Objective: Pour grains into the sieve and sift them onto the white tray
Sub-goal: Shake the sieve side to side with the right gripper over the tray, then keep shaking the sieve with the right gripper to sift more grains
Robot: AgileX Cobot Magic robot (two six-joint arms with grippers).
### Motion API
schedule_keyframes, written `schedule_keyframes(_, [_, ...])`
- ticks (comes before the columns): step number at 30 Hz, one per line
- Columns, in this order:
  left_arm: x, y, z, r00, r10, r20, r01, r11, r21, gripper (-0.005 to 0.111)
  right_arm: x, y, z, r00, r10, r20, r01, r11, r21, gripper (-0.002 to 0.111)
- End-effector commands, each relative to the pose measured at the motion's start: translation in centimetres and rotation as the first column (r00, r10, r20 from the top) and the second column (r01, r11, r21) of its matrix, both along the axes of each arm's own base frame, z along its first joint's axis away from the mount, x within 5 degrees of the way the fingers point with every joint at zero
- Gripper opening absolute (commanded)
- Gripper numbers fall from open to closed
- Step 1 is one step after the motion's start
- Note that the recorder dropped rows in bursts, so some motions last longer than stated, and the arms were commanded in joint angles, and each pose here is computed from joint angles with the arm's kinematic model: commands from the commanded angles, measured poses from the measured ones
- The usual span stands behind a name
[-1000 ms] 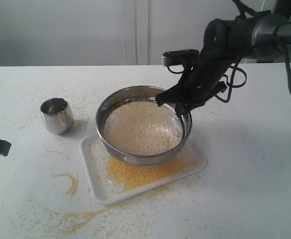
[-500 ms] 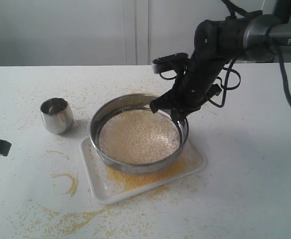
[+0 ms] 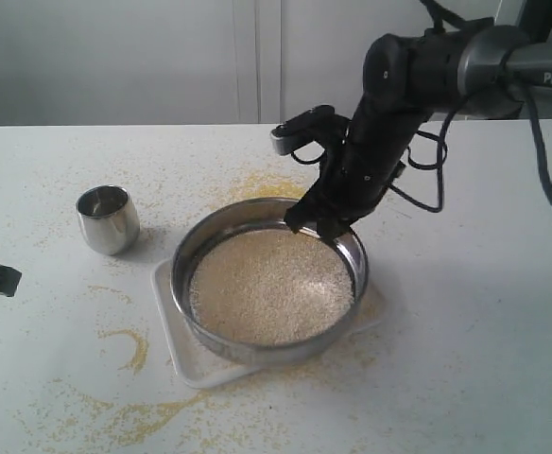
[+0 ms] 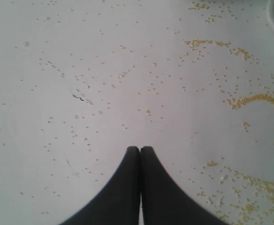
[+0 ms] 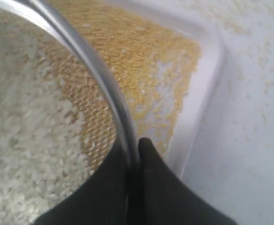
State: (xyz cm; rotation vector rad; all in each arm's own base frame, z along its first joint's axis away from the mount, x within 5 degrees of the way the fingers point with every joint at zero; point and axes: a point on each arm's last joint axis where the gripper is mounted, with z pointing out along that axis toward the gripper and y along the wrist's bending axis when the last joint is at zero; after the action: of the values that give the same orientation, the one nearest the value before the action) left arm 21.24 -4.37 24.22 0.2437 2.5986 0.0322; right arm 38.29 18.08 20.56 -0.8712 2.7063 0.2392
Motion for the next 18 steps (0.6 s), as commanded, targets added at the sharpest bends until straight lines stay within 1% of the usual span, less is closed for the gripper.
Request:
schedule_keyframes(1, [-0.2, 0.2, 0.0, 1.0, 0.002, -0.001, -0.002, 1.0, 0.005, 0.0, 0.4, 0.6, 1.2, 0.999, -0.038, 0.025, 0.034, 0.989, 0.146, 0.0])
schedule_keyframes(2, [-0.2, 0.2, 0.0, 1.0, 0.002, -0.001, -0.002, 1.0, 0.005, 0.0, -0.6, 1.3, 1.1, 0.978, 0.205, 0.034, -0.208, 0.972, 0.111, 0.0])
schedule_keyframes(3, [-0.2, 0.2, 0.0, 1.0, 0.002, -0.001, -0.002, 1.0, 0.005, 0.0, -1.0, 1.3, 1.2, 0.949, 0.312, 0.041, -0.314, 0.946, 0.075, 0.0])
schedule_keyframes(4, [-0.2, 0.2, 0.0, 1.0, 0.002, -0.001, -0.002, 1.0, 0.005, 0.0, -0.5, 0.9, 1.2, 0.977, 0.206, 0.052, -0.209, 0.977, 0.053, 0.0])
schedule_keyframes(5, [-0.2, 0.2, 0.0, 1.0, 0.002, -0.001, -0.002, 1.0, 0.005, 0.0, 0.7, -0.1, 1.4, 0.996, -0.029, 0.087, 0.024, 0.998, 0.067, 0.0])
schedule_keyframes(6, [-0.2, 0.2, 0.0, 1.0, 0.002, -0.001, -0.002, 1.0, 0.005, 0.0, 1.5, -0.8, 1.6, 0.968, -0.232, 0.093, 0.222, 0.969, 0.107, 0.0])
schedule_keyframes(7, [-0.2, 0.2, 0.0, 1.0, 0.002, -0.001, -0.002, 1.0, 0.005, 0.0, 1.7, -1.0, 1.5, 0.935, -0.351, 0.056, 0.339, 0.929, 0.149, 0.0])
schedule_keyframes(8, [-0.2, 0.2, 0.0, 1.0, 0.002, -0.001, -0.002, 1.0, 0.005, 0.0, 1.5, -0.6, 1.4, 0.959, -0.281, 0.048, 0.271, 0.951, 0.151, 0.0])
schedule_keyframes(9, [-0.2, 0.2, 0.0, 1.0, 0.002, -0.001, -0.002, 1.0, 0.005, 0.0, 0.6, 0.6, 1.4, 0.996, -0.082, 0.045, 0.074, 0.987, 0.143, 0.0])
schedule_keyframes(10, [-0.2, 0.2, 0.0, 1.0, 0.002, -0.001, -0.002, 1.0, 0.005, 0.0, -0.5, 1.4, 1.3, 0.982, 0.181, 0.048, -0.186, 0.976, 0.111, 0.0])
schedule_keyframes(11, [-0.2, 0.2, 0.0, 1.0, 0.002, -0.001, -0.002, 1.0, 0.005, 0.0, -1.1, 1.6, 1.2, 0.938, 0.343, 0.044, -0.346, 0.935, 0.078, 0.0])
schedule_keyframes(12, [-0.2, 0.2, 0.0, 1.0, 0.002, -0.001, -0.002, 1.0, 0.005, 0.0, -1.1, 1.4, 1.1, 0.935, 0.352, 0.043, -0.354, 0.934, 0.055, 0.0])
schedule_keyframes(13, [-0.2, 0.2, 0.0, 1.0, 0.002, -0.001, -0.002, 1.0, 0.005, 0.0, -0.2, 0.8, 1.2, 0.978, 0.194, 0.075, -0.198, 0.979, 0.046, 0.0])
schedule_keyframes(14, [-0.2, 0.2, 0.0, 1.0, 0.002, -0.001, -0.002, 1.0, 0.005, 0.0, 0.8, -0.1, 1.3, 0.995, -0.062, 0.072, 0.055, 0.994, 0.09, 0.0])
schedule_keyframes(15, [-0.2, 0.2, 0.0, 1.0, 0.002, -0.001, -0.002, 1.0, 0.005, 0.0, 1.6, -0.8, 1.4, 0.949, -0.315, 0.036, 0.306, 0.939, 0.158, 0.0])
schedule_keyframes(16, [-0.2, 0.2, 0.0, 1.0, 0.002, -0.001, -0.002, 1.0, 0.005, 0.0, 1.7, -0.9, 1.5, 0.924, -0.383, 0.01, 0.375, 0.908, 0.188, 0.0])
schedule_keyframes(17, [-0.2, 0.2, 0.0, 1.0, 0.002, -0.001, -0.002, 1.0, 0.005, 0.0, 1.4, -0.4, 1.5, 0.956, -0.293, 0.022, 0.284, 0.941, 0.187, 0.0])
schedule_keyframes(18, [-0.2, 0.2, 0.0, 1.0, 0.002, -0.001, -0.002, 1.0, 0.005, 0.0, 0.6, 0.8, 1.5, 0.996, -0.082, 0.033, 0.075, 0.98, 0.183, 0.0])
